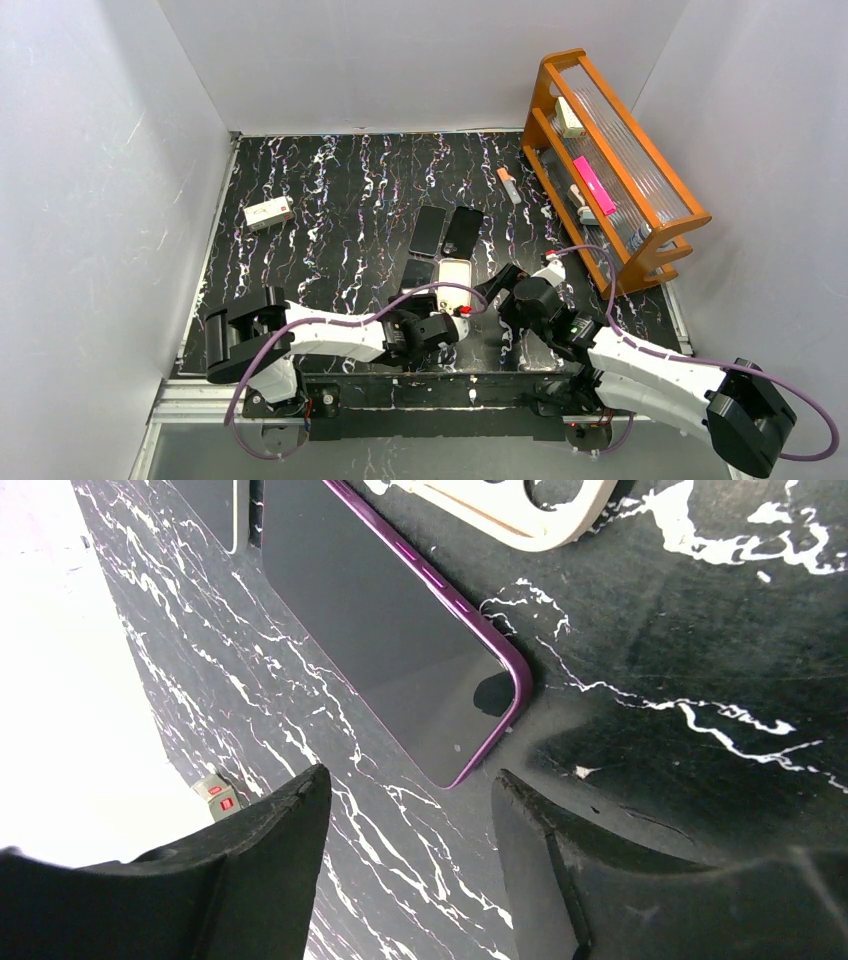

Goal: Take the phone out of the phone case
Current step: Place the phone at the center of the board, then adjust the phone case at the center of the board.

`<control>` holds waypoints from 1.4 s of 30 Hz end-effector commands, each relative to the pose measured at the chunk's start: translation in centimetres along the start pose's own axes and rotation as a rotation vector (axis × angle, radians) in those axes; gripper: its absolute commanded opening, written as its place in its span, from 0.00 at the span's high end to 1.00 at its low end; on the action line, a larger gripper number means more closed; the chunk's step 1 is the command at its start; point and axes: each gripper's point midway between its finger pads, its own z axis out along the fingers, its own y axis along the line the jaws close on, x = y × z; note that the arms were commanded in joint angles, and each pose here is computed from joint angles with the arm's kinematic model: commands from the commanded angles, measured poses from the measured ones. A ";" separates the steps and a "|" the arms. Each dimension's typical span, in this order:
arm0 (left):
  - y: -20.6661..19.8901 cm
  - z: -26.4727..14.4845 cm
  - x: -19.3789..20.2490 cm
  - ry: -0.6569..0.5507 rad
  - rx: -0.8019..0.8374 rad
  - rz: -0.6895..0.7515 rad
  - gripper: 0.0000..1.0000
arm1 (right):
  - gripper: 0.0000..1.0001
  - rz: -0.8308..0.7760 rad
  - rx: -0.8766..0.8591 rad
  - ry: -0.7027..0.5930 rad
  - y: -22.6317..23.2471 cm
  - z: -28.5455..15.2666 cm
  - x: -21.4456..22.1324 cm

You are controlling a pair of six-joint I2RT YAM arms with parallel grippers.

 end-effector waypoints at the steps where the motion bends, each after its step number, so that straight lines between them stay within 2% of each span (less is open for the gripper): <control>1: 1.7 -0.1 -1.1 -0.005 -0.046 -0.065 0.40 | 0.02 -0.012 -0.017 -0.023 0.2 -0.1 -0.5; 9: 2.7 0.9 -0.7 -0.008 0.058 -0.250 0.22 | 0.01 -0.080 -0.046 -0.019 1.0 -0.2 -0.8; 12: 3.4 1.0 -0.6 -0.010 0.089 -0.331 0.19 | 0.01 -0.113 -0.047 -0.046 1.2 -0.5 -1.5; 17: 6.8 0.5 -0.8 -0.096 0.127 -0.593 0.12 | 0.01 -0.244 -0.046 -0.115 1.7 -1.8 -3.7; 22: 10.3 0.4 -0.5 -0.154 0.165 -0.859 0.10 | 0.01 -0.334 -0.016 -0.216 2.0 -3.3 -6.7; 25: 12.4 0.3 0.3 -0.174 0.175 -1.039 0.09 | 0.01 -0.360 -0.065 -0.245 3.2 -3.9 -7.4; 28: 14.3 0.5 2.0 -0.170 0.172 -1.246 0.07 | 0.01 -0.361 -0.132 -0.202 4.5 -3.6 -6.5; 33: 15.6 0.2 5.3 -0.156 0.155 -1.535 0.02 | 0.01 -0.381 -0.158 -0.025 5.7 -1.5 -3.0; 36: 15.6 -0.8 6.6 -0.164 0.156 -1.600 0.02 | 0.01 -0.386 -0.173 0.046 6.7 0.1 -1.4; 42: 17.1 -3.5 9.7 -0.173 -0.032 -1.594 0.02 | 0.01 -0.344 -0.073 0.102 6.3 3.6 0.1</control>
